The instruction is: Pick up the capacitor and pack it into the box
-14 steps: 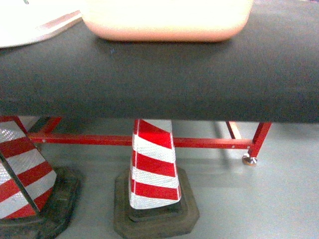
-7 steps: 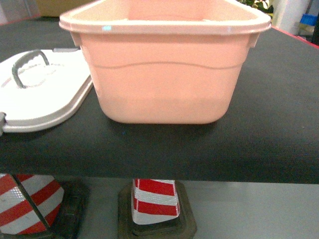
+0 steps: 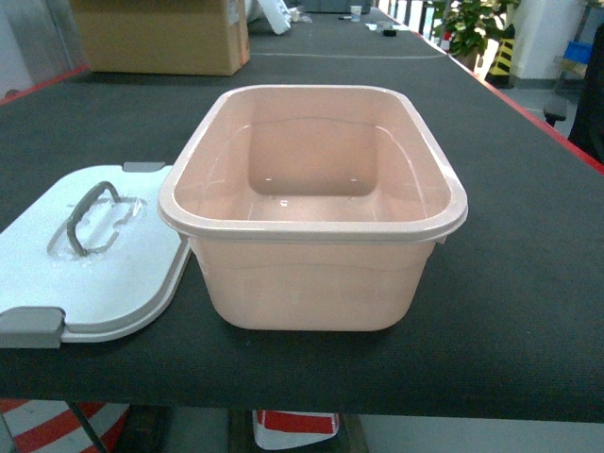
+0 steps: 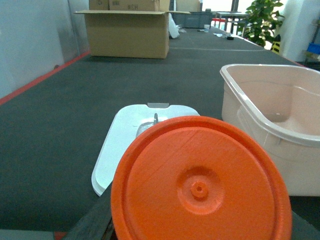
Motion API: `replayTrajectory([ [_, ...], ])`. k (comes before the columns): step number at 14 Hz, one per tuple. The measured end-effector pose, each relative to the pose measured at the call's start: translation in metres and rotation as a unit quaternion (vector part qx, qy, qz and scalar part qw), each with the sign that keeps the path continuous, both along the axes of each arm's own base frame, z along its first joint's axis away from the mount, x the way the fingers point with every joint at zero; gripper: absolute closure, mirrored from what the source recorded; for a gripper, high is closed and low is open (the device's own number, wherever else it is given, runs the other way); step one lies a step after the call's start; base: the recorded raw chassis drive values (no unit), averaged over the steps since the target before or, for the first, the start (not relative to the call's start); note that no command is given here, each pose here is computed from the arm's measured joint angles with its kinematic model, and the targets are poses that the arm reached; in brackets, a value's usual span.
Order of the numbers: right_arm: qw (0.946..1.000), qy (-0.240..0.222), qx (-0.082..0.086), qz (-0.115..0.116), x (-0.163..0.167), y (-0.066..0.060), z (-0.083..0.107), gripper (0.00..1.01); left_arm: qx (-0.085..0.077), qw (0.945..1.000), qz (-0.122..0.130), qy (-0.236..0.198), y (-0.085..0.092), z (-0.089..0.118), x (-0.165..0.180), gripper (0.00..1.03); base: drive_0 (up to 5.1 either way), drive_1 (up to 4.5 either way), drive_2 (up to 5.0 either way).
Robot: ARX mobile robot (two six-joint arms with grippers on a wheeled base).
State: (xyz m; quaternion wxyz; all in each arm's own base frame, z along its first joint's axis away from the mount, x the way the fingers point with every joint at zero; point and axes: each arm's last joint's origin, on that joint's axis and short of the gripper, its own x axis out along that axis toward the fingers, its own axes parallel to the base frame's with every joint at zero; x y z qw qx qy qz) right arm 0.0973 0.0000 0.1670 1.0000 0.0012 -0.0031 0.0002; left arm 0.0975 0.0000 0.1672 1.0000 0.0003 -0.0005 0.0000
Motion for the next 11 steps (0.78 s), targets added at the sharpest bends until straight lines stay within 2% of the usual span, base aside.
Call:
replayTrajectory([
  [11, 1.0, 0.002, 0.0, 0.0, 0.0, 0.0, -0.0005, 0.03, 0.0, 1.0, 0.0, 0.002, 0.0, -0.0004, 0.0, 0.59, 0.0, 0.0, 0.0],
])
